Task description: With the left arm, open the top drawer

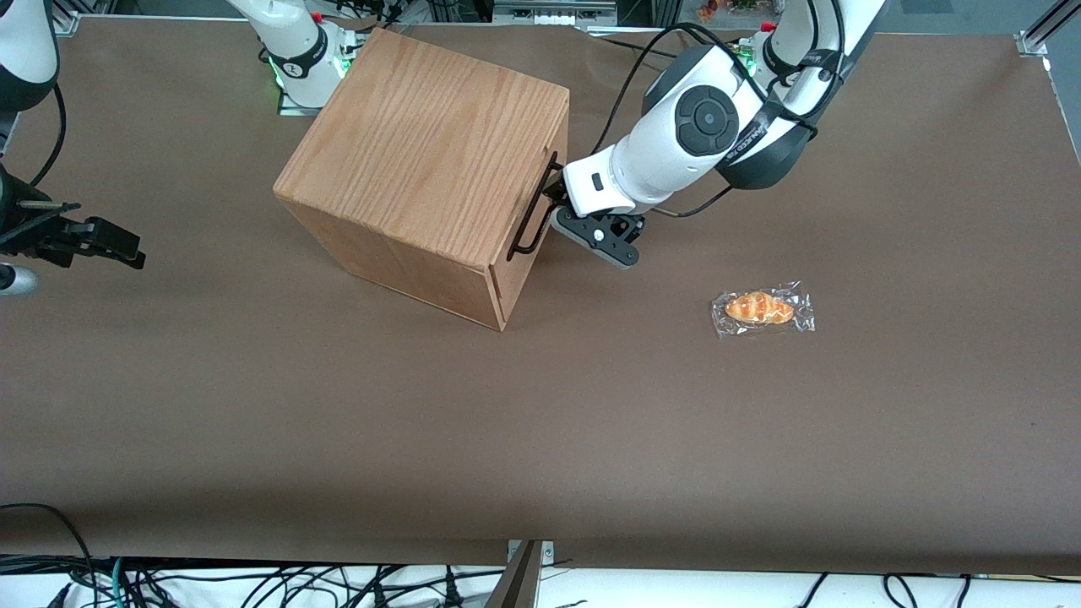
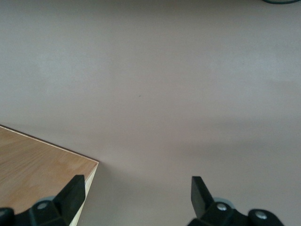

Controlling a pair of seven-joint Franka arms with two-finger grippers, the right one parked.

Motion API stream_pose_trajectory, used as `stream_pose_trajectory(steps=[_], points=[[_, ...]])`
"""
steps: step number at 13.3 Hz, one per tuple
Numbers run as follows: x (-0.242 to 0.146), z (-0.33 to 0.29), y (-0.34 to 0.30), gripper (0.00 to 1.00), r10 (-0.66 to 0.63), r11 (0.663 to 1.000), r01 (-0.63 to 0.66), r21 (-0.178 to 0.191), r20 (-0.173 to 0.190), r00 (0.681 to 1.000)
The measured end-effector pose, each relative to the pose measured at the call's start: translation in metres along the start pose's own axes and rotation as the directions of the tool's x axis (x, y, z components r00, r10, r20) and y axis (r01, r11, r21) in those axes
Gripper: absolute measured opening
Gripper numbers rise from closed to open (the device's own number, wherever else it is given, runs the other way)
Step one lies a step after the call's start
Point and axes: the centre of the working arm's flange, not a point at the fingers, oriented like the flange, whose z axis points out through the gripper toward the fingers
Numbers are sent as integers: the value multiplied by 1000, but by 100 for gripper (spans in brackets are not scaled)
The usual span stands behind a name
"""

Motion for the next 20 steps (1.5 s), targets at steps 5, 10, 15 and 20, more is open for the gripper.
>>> stream_pose_trajectory(steps=[5,10,15,20], points=[[-9,21,11,100,18,1000,-18,-7,4,1000],[-13,31,7,100,13,1000,-13,-3,15,1000],[-16,47,0,100,3,1000,-3,-4,10,1000],[-15,47,-7,100,4,1000,-4,12,10,1000]])
